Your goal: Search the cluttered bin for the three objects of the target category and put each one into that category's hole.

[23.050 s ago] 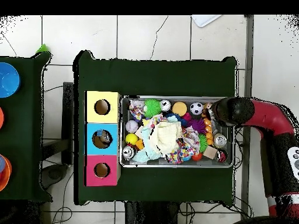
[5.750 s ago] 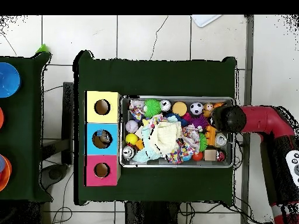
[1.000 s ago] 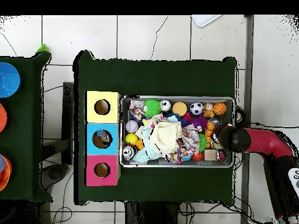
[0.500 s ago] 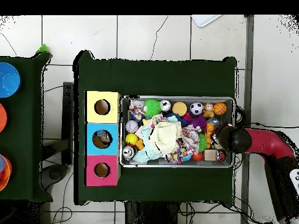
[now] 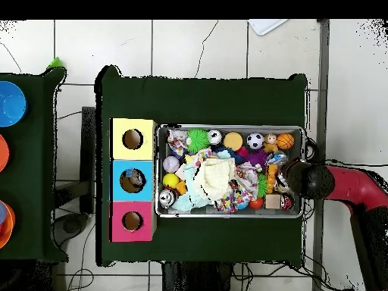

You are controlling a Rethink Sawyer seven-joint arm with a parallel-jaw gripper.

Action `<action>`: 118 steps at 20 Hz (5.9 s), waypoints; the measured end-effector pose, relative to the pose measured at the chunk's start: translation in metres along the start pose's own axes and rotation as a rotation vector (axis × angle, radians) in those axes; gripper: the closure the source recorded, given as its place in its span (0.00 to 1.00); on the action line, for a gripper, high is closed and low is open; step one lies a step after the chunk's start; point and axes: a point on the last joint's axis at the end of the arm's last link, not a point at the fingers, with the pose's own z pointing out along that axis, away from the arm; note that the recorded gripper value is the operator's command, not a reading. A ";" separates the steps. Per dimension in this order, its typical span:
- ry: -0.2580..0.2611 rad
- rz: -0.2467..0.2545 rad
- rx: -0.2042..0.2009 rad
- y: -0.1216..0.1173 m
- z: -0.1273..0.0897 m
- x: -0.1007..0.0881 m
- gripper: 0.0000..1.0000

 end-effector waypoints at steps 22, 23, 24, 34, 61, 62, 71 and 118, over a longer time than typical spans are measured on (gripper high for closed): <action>0.051 0.023 0.003 -0.010 -0.121 -0.041 1.00; 0.051 0.019 -0.002 -0.005 -0.130 -0.048 1.00; 0.053 0.015 -0.006 0.000 -0.135 -0.053 1.00; 0.059 -0.004 -0.066 0.072 -0.179 -0.120 1.00; 0.229 0.464 -0.267 0.234 -0.241 -0.243 1.00; 0.232 0.480 -0.269 0.237 -0.243 -0.246 1.00; 0.246 0.594 -0.258 0.251 -0.247 -0.275 1.00; 0.320 0.801 -0.421 0.279 -0.166 -0.325 1.00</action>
